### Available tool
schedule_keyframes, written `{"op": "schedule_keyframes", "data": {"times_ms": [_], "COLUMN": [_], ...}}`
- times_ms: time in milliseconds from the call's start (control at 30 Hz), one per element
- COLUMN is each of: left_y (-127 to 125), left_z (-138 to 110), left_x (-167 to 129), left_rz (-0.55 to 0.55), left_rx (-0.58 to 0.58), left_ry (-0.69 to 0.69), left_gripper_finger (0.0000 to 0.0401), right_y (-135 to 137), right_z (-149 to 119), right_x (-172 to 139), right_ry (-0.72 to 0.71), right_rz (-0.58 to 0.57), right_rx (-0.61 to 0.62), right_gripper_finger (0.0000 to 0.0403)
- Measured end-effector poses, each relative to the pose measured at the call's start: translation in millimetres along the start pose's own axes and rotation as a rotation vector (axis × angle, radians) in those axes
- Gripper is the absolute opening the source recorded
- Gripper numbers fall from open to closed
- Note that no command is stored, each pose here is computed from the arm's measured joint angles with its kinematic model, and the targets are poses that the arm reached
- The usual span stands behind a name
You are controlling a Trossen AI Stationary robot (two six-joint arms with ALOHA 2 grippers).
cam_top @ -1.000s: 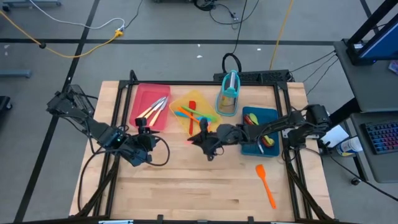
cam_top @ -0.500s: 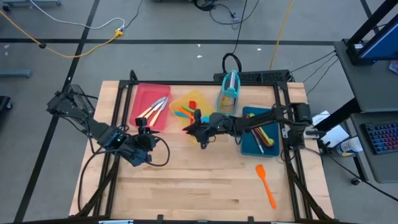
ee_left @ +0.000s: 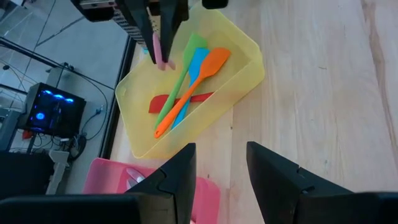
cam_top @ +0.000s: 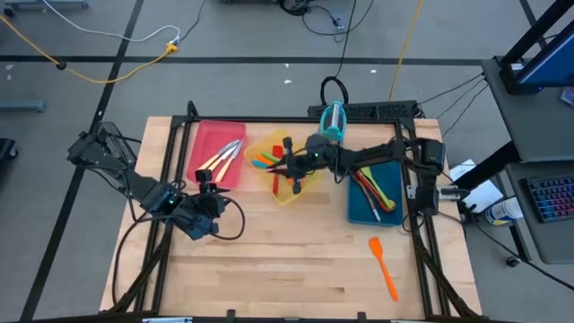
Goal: Pick & Place Kitchen Items
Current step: Put the pink spatula into the yellow bin
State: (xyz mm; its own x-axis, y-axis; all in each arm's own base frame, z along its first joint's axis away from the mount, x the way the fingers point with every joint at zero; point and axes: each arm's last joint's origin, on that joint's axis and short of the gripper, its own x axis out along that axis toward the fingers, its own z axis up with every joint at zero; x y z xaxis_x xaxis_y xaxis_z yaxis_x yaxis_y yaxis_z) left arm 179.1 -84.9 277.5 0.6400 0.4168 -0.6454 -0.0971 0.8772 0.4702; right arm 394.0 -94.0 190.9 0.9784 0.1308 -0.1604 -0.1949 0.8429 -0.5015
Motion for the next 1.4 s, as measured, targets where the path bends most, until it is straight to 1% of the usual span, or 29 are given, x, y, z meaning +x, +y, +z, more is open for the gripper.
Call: {"op": "schedule_keyframes", "data": {"times_ms": [33,167,267,333,433,533,600,700,833,1033,1233,1300,1400], "left_y": [0,0,0,0,0,0,0,0,0,0,0,0,0], "left_z": [0,0,0,0,0,0,0,0,0,0,0,0,0], "left_x": [0,0,0,0,0,0,0,0,0,0,0,0,0], "left_rz": [0.0,0.0,0.0,0.0,0.0,0.0,0.0,0.0,0.0,0.0,-0.001,-0.001,-0.001], "left_rx": [0.0,0.0,0.0,0.0,-0.005,-0.007,-0.008,-0.017,-0.034,-0.035,-0.035,-0.035,-0.034], "left_ry": [0.0,0.0,0.0,0.0,0.0,0.0,0.0,0.0,0.0,0.0,0.0,0.0,0.0], "left_gripper_finger": [0.0145,0.0145,0.0145,0.0145,0.0145,0.0145,0.0145,0.0145,0.0145,0.0145,0.0145,0.0145,0.0145], "right_y": [-1,-7,-7,-8,-9,-9,-10,-13,-12,4,26,32,37], "right_z": [-1,0,2,1,-4,-11,-13,-15,-15,-9,-2,2,5], "right_x": [-1,-1,-2,-2,-3,-5,-6,-7,-6,0,7,9,11], "right_ry": [0.007,0.019,0.008,0.019,0.046,0.101,0.138,0.17,0.175,0.185,0.208,0.234,0.291], "right_rz": [-0.009,-0.088,-0.097,-0.092,-0.081,-0.062,-0.091,-0.134,-0.135,-0.077,-0.005,-0.039,-0.121], "right_rx": [-0.019,-0.168,-0.24,-0.262,-0.231,-0.155,-0.119,-0.097,-0.094,-0.02,-0.005,0.005,-0.014], "right_gripper_finger": [0.0021,0.0021,0.0021,0.0023,0.0033,0.0045,0.0052,0.0063,0.0077,0.0087,0.0072,0.0072,0.0081]}}
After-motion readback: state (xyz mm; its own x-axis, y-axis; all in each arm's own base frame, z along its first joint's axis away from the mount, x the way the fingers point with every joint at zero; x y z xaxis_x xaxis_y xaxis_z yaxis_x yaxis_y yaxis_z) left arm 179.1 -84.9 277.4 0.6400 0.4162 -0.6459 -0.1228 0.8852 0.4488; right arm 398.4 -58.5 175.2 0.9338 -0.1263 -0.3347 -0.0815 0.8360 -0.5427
